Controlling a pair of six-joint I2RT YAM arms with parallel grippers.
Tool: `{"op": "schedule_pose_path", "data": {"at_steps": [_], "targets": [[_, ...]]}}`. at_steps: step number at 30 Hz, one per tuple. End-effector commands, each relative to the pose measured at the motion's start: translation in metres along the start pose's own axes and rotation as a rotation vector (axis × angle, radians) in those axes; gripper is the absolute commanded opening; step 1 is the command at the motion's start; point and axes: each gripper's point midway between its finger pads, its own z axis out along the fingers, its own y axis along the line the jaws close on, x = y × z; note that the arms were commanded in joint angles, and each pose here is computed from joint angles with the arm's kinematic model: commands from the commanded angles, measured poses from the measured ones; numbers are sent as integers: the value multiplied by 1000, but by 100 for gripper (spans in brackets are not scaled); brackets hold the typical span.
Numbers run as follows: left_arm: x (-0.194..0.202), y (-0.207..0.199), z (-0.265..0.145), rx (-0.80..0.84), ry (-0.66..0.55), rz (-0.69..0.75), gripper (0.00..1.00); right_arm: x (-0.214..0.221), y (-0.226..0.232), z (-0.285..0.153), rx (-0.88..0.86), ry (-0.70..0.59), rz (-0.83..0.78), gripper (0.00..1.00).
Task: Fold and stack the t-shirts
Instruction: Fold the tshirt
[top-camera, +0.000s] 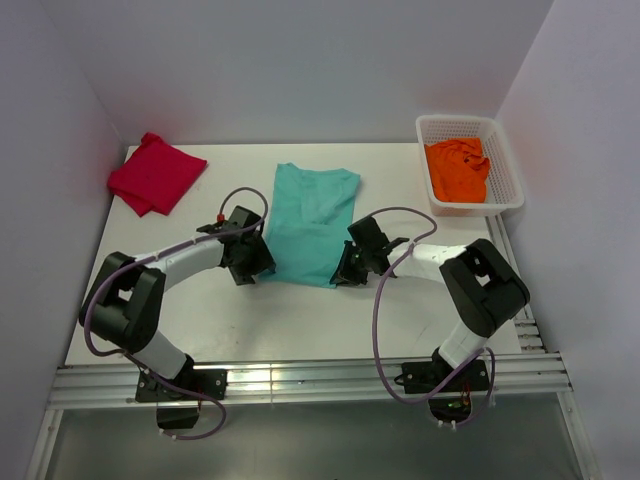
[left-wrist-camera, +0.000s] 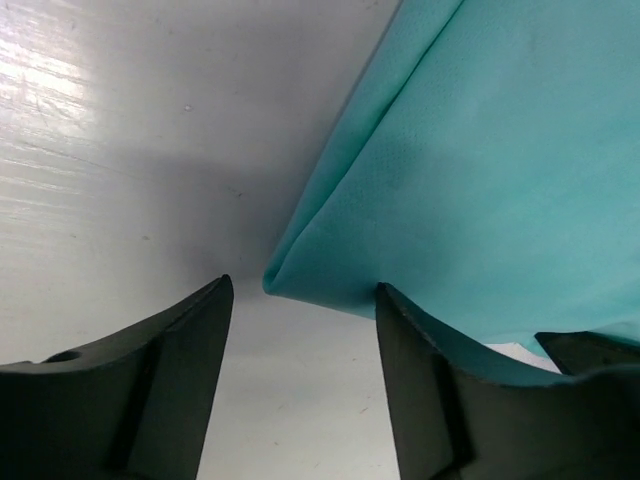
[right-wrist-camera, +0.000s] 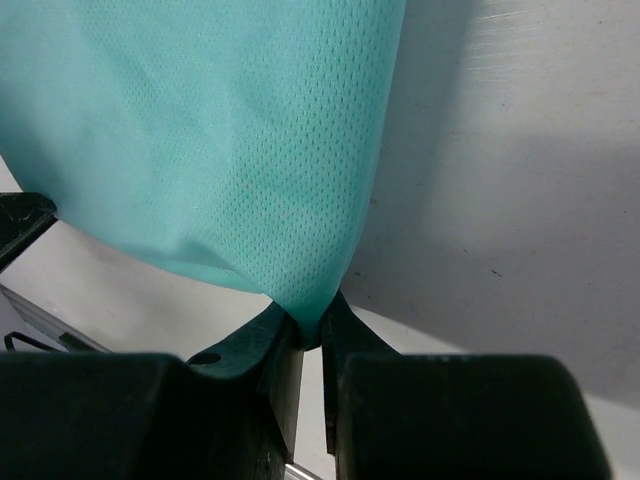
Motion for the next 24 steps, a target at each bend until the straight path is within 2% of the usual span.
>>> {"op": "schedule_pose_path", "data": {"at_steps": [1,8,12,13,16,18,19,24], "targets": [[-8,-9,4,21,-54,-19,63,28,-56,4,208,66,-12,16],[-4,0,23,-33,-43,-17,56,25,-55,1,221,66,-25,13],[-7,-2,27,-38,-53,-15,47,25,-56,-1,231,67,-24,0],[-8,-2,27,-42,-58,-12,47,24,-55,-1,231,66,-24,0],[-11,-4,28,-43,-59,-5,34,26,-57,-2,238,69,-26,0],[-13,-6,26,-39,-67,0,8,26,-57,-5,240,65,-29,0],[-13,-6,24,-42,-66,4,0,26,-57,-6,242,64,-33,0],[-13,-6,2,-23,-88,22,0,25,-56,-20,246,51,-48,0]]}}
